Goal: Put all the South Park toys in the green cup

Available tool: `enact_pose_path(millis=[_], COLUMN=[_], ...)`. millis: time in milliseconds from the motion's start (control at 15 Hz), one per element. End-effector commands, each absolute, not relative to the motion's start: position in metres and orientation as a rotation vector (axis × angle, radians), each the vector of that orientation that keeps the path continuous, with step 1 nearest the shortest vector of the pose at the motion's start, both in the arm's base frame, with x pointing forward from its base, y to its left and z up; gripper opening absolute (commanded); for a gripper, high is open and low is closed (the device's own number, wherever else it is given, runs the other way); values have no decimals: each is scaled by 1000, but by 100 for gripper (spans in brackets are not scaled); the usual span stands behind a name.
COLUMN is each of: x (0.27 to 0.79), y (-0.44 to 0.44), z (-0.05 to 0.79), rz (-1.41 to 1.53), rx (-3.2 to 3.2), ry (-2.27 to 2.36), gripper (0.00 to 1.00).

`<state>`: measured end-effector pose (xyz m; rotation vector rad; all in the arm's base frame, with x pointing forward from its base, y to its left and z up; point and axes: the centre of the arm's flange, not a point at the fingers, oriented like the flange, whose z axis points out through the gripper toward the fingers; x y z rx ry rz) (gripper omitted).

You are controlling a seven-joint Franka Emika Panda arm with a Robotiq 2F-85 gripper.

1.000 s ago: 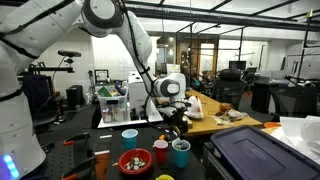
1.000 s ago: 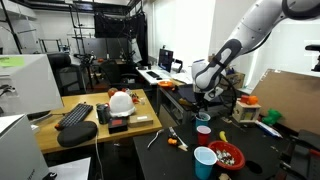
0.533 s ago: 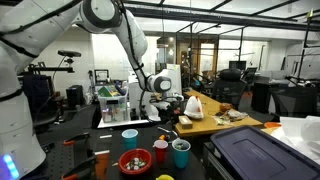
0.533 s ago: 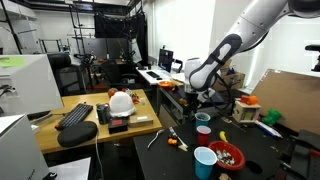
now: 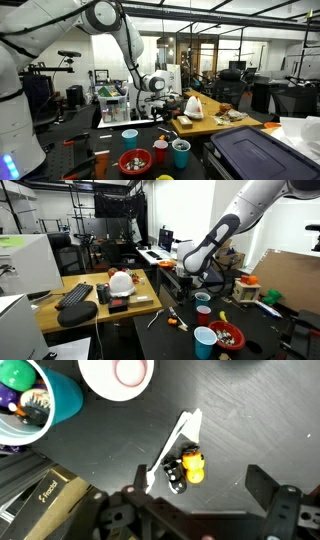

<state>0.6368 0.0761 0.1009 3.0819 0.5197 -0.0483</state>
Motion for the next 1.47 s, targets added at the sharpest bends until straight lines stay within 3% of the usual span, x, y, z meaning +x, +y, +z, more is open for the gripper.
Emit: enact_pose_path(millis=[0, 1400], x=[647, 676], y=[97, 138], z=[92, -8], rz=[-18, -101], rx=[3045, 2914], ry=[625, 755], gripper=[100, 100])
